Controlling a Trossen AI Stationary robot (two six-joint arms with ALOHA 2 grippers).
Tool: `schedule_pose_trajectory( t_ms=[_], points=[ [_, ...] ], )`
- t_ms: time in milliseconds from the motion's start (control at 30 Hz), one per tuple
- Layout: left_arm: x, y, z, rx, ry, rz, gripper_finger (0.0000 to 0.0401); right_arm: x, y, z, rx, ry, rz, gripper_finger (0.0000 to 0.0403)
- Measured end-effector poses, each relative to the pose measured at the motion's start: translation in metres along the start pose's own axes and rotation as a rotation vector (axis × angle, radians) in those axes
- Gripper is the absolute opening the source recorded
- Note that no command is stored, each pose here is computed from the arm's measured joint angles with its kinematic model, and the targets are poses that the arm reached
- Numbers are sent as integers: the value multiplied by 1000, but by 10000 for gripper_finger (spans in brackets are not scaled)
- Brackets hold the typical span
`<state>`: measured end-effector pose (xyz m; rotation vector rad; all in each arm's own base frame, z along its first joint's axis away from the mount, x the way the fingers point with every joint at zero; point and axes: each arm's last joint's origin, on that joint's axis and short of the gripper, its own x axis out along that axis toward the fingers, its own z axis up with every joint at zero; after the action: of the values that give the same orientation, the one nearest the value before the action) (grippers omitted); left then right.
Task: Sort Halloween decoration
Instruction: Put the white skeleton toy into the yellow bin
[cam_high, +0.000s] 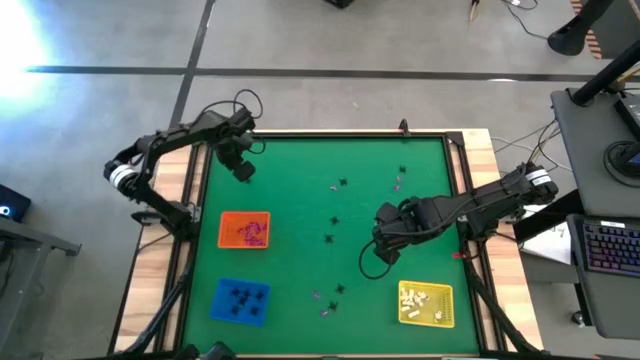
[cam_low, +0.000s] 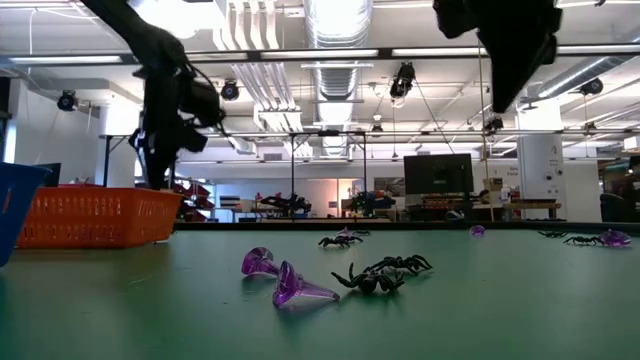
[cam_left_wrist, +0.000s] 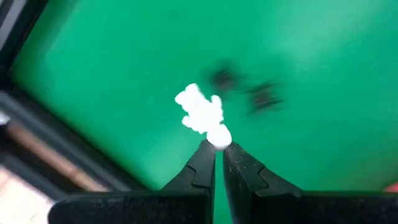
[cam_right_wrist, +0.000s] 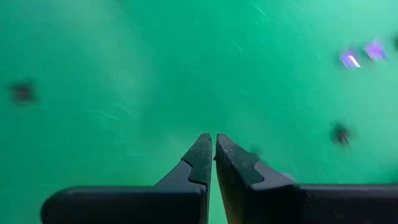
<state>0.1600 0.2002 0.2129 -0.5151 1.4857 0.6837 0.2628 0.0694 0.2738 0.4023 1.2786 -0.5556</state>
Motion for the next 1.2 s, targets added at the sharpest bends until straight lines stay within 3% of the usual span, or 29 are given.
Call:
schedule_pose_trajectory(
  t_ms=[200, 333, 533, 700, 900, 1067, 1200],
  points=[
    [-34, -17, -12, 58, -158, -176, 2, -6, 19, 18, -158, -208, 189, 13],
    [-52, -30, -22, 104, -237, -190, 2, -9, 24, 26, -232, -333, 191, 13],
    [-69, -41, -34, 111, -309, -207, 1, -10, 25, 30, -193, -374, 200, 13],
    [-73, -41, -28, 95, -393, -206, 0, -10, 26, 31, -135, -389, 210, 13],
    [-63, -42, -1, 85, -485, -170, 20, -11, 27, 33, -98, -410, 223, 13],
    [-32, -47, 17, 140, -371, -201, 71, -13, 28, 34, -30, -406, 243, 13],
    [-9, -49, 31, 184, -311, -152, 112, -19, 28, 38, 21, -419, 266, 13]
  ],
)
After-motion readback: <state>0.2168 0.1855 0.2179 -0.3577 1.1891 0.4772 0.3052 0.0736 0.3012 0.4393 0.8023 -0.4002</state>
